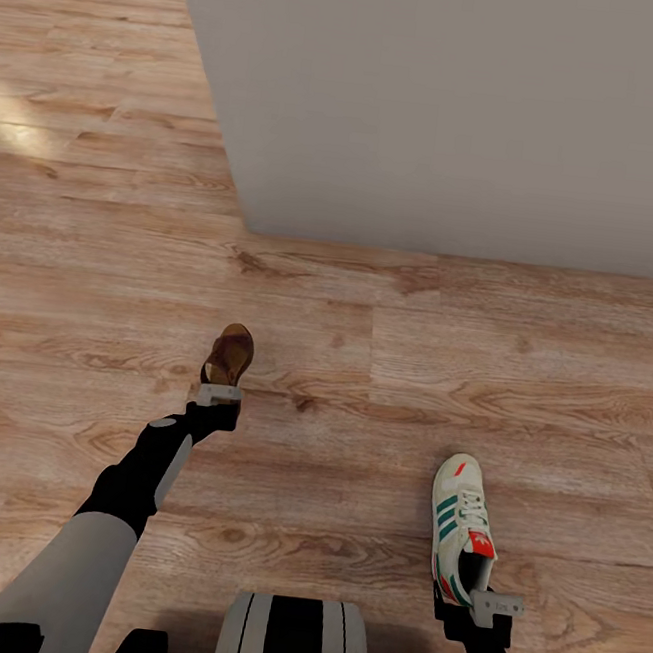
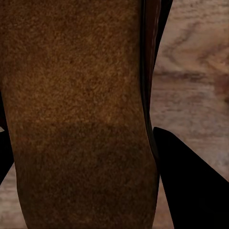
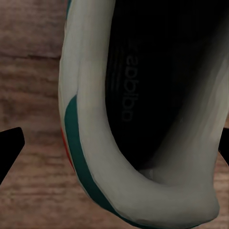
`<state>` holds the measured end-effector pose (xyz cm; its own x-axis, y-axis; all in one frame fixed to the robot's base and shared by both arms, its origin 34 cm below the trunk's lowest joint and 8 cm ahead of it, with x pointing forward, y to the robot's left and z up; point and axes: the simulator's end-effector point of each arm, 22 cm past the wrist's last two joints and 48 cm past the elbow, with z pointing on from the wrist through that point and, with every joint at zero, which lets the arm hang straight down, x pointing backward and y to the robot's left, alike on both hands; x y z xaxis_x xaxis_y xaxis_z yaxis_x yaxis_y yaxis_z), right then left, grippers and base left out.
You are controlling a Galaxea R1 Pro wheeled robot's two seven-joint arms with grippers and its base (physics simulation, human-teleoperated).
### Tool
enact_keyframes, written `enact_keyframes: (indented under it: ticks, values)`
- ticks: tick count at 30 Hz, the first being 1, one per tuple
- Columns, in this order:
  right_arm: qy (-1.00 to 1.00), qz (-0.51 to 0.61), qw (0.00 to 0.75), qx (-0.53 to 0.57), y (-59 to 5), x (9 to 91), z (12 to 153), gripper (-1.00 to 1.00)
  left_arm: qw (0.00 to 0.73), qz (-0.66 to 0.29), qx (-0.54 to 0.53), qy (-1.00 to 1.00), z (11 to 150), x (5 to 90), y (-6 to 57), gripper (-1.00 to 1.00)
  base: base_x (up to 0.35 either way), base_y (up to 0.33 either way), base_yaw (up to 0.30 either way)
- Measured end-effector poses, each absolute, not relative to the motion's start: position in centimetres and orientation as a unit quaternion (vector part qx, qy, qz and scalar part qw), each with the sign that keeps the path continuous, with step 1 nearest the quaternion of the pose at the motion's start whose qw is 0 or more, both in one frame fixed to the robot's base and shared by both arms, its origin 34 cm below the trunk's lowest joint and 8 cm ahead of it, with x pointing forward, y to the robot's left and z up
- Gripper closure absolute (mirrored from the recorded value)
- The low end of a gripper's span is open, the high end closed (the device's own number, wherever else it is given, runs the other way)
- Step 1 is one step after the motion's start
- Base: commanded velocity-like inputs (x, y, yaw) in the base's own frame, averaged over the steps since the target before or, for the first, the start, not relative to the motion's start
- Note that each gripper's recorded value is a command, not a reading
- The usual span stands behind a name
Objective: Pick up the two gym shoes and the two sandals from the corridor floor and place them onto the hallstand (shoe rack) in the corridor, making sure they are on the rack and not on the floor. Arrange them so the two gym shoes are next to each other and the two sandals are next to each other.
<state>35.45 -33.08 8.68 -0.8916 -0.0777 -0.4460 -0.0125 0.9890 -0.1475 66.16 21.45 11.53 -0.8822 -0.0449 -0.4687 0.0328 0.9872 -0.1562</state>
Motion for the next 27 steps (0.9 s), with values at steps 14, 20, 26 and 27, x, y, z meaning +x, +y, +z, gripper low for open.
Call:
enact_keyframes:
  ticks: [14,20,26,27]
  values:
    - [0.970,-0.070,0.232,-0.024,-33.12,35.52,8.71,-1.00,0.243,-0.080,-0.003,0.967,11.55,66.21,21.47,1.00,0.019,0.000,0.000]
    - [0.970,-0.070,0.232,-0.024,-33.15,35.52,8.72,-1.00,0.243,-0.080,-0.003,0.967,11.54,66.20,21.46,1.00,0.006,0.000,0.000]
    - [0.970,-0.070,0.232,-0.024,-33.13,35.52,8.71,-1.00,0.244,-0.080,-0.002,0.966,11.58,66.27,21.42,1.00,0.001,0.000,0.000]
    - [0.970,-0.070,0.232,-0.024,-33.14,35.52,8.71,-1.00,0.244,-0.080,-0.002,0.966,11.58,66.27,21.42,1.00,0.000,0.000,0.000]
